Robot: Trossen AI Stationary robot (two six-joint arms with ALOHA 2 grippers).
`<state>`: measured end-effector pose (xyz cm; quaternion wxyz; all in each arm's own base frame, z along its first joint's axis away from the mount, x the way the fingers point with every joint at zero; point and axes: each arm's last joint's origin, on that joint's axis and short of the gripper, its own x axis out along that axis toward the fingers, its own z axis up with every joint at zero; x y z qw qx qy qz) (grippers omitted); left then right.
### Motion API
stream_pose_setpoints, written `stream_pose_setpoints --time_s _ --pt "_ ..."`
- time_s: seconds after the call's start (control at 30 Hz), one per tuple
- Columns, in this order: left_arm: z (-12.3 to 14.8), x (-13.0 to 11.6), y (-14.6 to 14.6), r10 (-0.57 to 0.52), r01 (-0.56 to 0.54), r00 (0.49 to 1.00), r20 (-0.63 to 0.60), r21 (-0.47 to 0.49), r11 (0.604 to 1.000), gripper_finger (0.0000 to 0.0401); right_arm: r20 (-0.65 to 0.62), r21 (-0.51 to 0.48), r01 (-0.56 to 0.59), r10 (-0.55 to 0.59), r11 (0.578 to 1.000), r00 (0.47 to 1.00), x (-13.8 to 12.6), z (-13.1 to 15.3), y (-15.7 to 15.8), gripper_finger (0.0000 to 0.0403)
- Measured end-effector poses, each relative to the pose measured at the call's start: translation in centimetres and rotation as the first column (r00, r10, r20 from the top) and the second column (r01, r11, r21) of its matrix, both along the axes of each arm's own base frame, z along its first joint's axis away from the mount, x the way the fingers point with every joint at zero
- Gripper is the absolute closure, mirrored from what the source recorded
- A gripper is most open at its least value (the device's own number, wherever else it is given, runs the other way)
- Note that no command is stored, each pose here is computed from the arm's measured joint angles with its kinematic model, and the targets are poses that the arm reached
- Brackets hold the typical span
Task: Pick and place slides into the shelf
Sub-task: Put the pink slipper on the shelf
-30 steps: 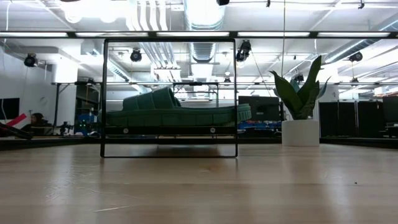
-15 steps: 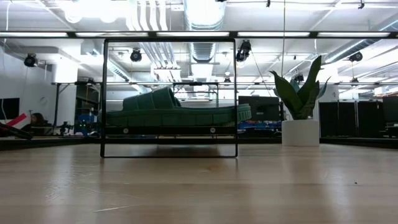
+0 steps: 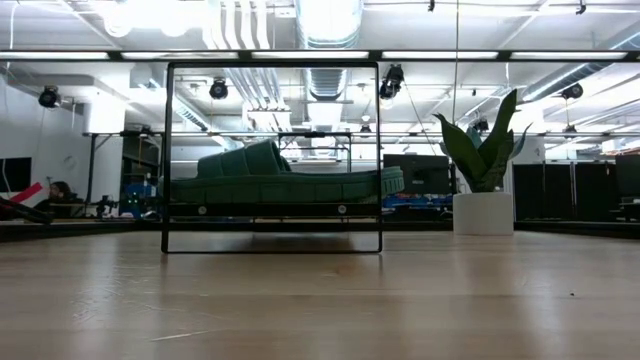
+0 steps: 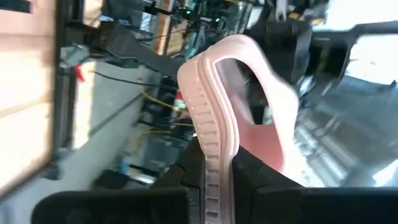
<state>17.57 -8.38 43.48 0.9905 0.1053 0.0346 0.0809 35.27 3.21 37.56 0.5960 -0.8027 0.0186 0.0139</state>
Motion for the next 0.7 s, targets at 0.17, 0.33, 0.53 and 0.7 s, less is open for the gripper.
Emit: stream_pose_setpoints --time_s 0.17,0.33,0.53,0.7 --pt "0.2 -0.4 0.2 0.001 0.010 0.999 -0.039 0.267 0.964 0.0259 -0.051 0.182 0.089 -0.082 0.979 0.995 -1.4 0.5 -2.2 0.0377" --pt "0.2 -1.2 0.9 0.066 -0.036 0.996 -0.063 0.396 0.918 0.0220 -0.113 0.352 0.165 -0.133 0.921 0.985 -2.5 0.3 -5.1 0.0379" --pt "-0.2 -1.8 1.3 0.108 -0.059 0.991 -0.076 0.477 0.877 0.0217 -0.206 0.507 0.187 -0.093 0.841 0.974 -3.4 -0.7 -9.4 0.0379" --pt "-1.1 -2.5 1.8 0.131 -0.074 0.988 -0.082 0.491 0.868 0.0217 -0.235 0.594 0.186 -0.052 0.783 0.971 -4.5 -1.9 -13.1 0.0379"
